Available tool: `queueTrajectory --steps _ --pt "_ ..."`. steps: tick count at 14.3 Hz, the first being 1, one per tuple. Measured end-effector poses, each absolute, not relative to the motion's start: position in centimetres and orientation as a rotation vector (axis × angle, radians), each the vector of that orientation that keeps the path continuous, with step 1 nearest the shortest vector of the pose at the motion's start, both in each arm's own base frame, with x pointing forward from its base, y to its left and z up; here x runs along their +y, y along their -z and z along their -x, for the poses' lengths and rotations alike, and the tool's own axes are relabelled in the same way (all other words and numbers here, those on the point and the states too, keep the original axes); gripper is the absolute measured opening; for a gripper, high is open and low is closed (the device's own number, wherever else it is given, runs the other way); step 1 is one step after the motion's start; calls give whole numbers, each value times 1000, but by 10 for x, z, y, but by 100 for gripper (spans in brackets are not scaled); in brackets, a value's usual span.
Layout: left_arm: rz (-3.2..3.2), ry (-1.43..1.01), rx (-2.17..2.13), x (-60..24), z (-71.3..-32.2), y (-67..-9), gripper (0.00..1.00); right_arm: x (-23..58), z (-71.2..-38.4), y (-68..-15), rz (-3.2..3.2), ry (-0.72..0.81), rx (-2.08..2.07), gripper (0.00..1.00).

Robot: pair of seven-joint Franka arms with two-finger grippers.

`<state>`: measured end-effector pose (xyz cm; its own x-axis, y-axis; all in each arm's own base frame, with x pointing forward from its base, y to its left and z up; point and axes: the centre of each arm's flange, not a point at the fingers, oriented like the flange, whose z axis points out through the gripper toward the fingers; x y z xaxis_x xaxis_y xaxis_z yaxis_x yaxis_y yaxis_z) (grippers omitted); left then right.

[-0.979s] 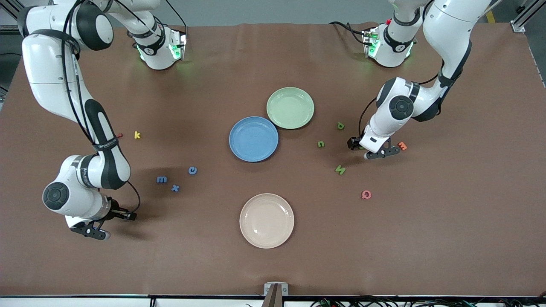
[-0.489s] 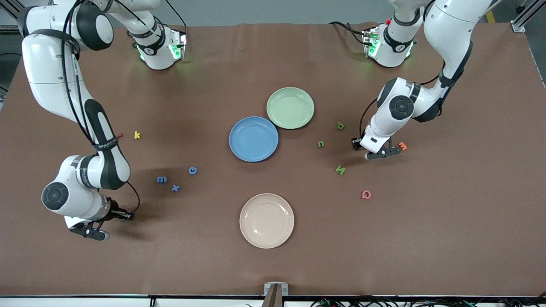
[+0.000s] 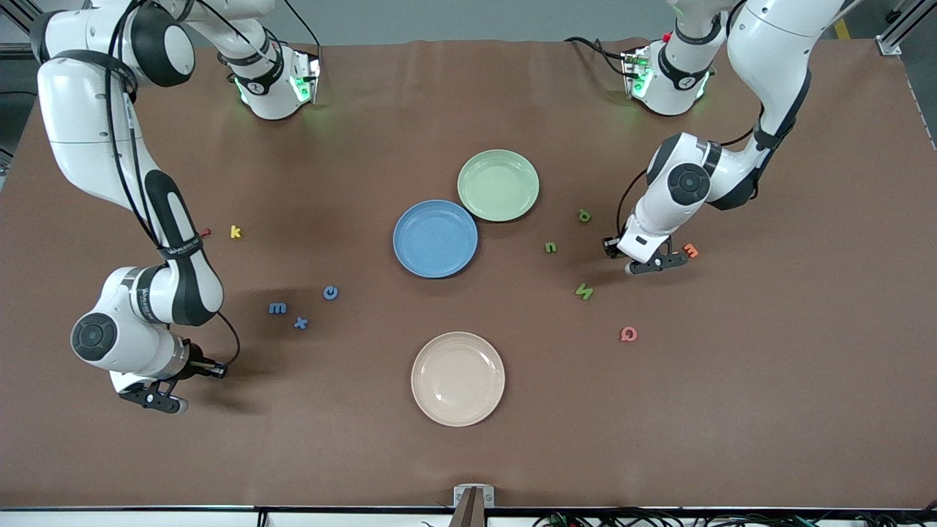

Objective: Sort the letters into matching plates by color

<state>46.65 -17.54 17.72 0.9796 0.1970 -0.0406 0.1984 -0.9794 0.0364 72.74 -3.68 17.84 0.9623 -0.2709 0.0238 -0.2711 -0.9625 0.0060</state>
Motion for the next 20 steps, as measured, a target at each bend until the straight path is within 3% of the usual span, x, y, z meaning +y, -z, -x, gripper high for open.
queueTrajectory --steps 3,8,11,15,20 --pt "-3077 34 347 -180 -471 -184 35 -14 -729 -193 -3109 29 -390 27" --pt "-3100 45 391 -218 -460 -210 35 96 -714 -288 -3099 37 -567 27" --pt "-3116 77 401 -262 -443 -231 35 206 -663 -305 -3064 34 -724 27" --pt "-3111 104 412 -324 -409 -249 35 326 -580 -270 -3019 21 -907 27" --pt "-3118 126 397 -395 -341 -249 35 383 -516 -234 -2972 44 -986 27"
